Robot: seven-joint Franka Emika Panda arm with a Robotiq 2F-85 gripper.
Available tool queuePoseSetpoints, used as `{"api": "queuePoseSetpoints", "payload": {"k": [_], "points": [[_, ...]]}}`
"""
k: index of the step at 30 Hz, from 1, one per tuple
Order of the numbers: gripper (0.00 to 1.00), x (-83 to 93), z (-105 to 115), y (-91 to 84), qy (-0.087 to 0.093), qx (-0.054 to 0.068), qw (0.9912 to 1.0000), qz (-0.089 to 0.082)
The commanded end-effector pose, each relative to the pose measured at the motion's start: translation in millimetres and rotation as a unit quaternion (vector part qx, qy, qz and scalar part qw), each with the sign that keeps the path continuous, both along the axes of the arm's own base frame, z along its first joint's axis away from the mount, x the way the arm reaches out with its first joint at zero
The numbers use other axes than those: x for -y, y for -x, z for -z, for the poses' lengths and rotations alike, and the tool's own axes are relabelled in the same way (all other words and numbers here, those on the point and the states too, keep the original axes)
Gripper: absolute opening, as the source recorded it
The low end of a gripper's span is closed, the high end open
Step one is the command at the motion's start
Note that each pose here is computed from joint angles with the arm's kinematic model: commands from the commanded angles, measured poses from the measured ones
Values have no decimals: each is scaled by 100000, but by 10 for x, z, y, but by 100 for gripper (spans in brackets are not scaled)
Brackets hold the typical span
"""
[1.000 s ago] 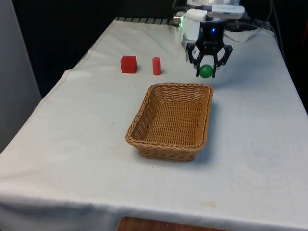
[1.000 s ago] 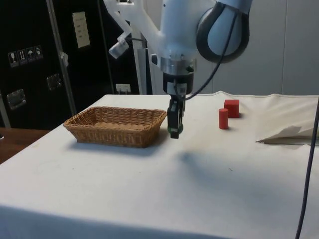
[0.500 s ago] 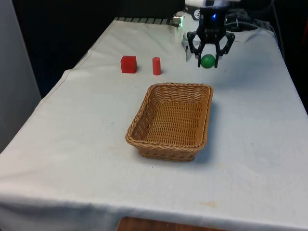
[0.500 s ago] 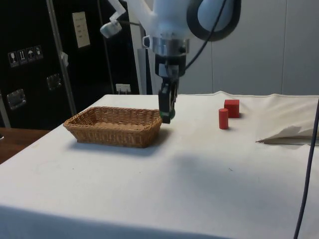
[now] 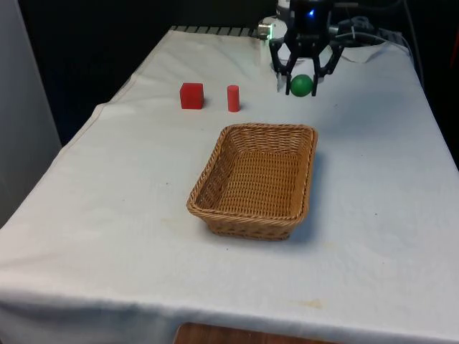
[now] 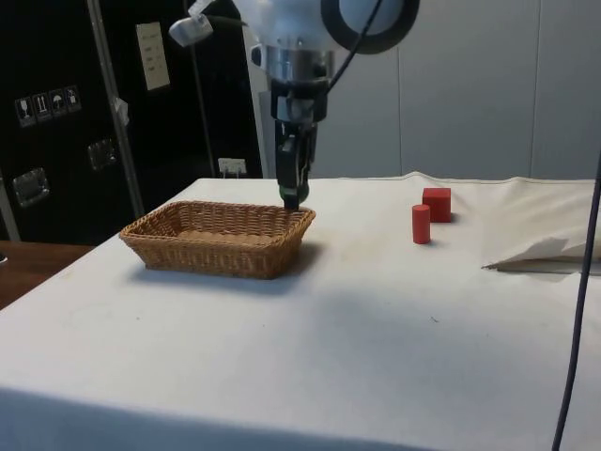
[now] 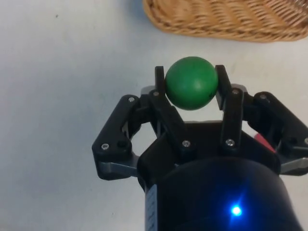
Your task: Pick up the object to the left of the cylinder and place it into the basket.
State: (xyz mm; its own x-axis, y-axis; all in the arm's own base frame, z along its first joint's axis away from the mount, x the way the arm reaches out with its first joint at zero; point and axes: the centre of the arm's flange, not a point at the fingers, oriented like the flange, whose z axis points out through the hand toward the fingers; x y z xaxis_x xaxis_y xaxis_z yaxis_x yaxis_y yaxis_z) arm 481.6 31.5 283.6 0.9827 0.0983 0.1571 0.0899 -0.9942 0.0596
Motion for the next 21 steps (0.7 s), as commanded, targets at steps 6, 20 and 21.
{"api": "queuePoseSetpoints", "payload": {"k": [6,20,21], "points": [[0,97,-49,-168,435,197,99999,153],[0,252,-74,-613,2464,1509,99956,624],[0,262,-67,-642,2586,1525,99952,728]]}}
